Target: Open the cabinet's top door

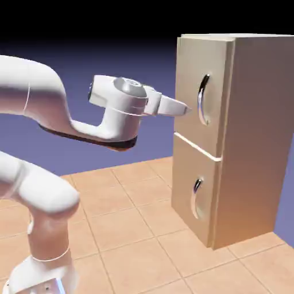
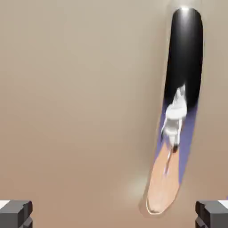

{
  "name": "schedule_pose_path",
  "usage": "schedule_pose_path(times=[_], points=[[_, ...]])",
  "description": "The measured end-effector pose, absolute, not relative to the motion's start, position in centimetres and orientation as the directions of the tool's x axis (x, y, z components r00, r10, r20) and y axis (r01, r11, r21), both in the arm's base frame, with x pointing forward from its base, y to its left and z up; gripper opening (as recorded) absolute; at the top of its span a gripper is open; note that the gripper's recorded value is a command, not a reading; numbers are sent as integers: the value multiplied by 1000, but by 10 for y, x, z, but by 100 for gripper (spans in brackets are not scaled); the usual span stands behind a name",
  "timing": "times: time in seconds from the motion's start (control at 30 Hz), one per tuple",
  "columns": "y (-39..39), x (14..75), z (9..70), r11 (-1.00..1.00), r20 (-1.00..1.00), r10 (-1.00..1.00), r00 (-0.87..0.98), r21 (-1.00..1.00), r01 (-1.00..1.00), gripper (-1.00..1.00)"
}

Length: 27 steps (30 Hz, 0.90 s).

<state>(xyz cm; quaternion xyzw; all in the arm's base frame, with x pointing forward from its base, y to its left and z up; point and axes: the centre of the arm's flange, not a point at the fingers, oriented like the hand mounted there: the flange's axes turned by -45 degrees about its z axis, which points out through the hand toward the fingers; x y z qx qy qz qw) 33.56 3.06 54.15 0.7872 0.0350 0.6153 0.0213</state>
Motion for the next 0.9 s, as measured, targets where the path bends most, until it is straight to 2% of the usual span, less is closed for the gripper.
schedule_pose_path(times=[0.53, 0.67, 0.7, 0.9], points=[[-9, 340, 538, -997, 1000, 0, 0, 0, 71, 0], [-6, 384, 538, -997, 1000, -1, 1, -1, 72, 0], [-5, 389, 538, -997, 1000, 1, 0, 1, 71, -100], [6, 371, 538, -1000, 1000, 1, 0, 1, -12, -100]])
